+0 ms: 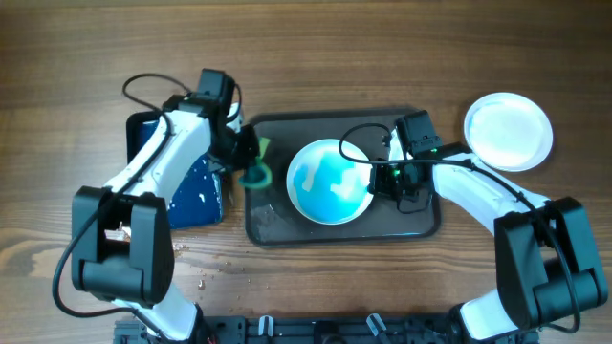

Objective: Clean dirty plates on tray and stack at the side
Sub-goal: 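Carry the sponge with the left gripper back into the blue tray and release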

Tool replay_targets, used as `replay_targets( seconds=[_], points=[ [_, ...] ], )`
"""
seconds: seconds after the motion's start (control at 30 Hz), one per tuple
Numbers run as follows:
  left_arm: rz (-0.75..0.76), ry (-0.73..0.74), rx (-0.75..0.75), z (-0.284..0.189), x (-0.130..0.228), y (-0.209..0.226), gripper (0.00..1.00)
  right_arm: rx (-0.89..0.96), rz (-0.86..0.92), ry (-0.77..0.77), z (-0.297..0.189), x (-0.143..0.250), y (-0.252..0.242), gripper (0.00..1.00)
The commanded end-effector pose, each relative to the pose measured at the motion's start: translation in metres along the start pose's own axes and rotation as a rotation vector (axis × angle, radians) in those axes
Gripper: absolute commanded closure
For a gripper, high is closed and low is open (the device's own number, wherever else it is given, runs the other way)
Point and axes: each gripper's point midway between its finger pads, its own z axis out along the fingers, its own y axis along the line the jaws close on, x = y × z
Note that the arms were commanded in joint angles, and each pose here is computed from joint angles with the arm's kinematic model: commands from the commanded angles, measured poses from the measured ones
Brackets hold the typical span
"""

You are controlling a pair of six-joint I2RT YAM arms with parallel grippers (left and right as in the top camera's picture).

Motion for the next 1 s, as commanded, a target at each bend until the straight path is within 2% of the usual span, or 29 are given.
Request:
replay_targets(
  seconds=[0.0,0.13,0.23,0.43,0.67,0.77,0.97],
  points=[
    [0.027,-0.108,0.036,-0.04,-0.028,-0.025,0.96,0.001,-0.018,-0.009,-0.001,-0.007,0.002,0.95],
    [-0.073,-0.223,-0.222,-0.076,-0.053,0.026,0.96,0.001,-0.019,-0.008,-0.001,-0.006,0.002,0.96],
    [-0.145,-0.203,-0.373,-0.083,-0.049,0.073,0.96,0.001,-0.021,-0.009,-0.001,-0.007,0.002,0.96],
    [-0.237,-0.123,-0.418,-0.065,-0.053,0.116,0.96,0.001,-0.026,-0.01,-0.001,-0.007,0.002,0.96],
    [-0.233,0.04,-0.476,-0.004,-0.045,0.131,0.96,0.0,-0.044,-0.011,-0.001,-0.007,0.002,0.96],
    [-0.222,0.058,-0.465,0.005,-0.043,0.126,0.96,0.0,-0.045,-0.011,-0.001,-0.007,0.002,0.96],
    [-0.039,0.083,-0.382,0.025,-0.032,0.069,0.96,0.002,-0.043,-0.007,-0.001,-0.006,0.002,0.96]
  ],
)
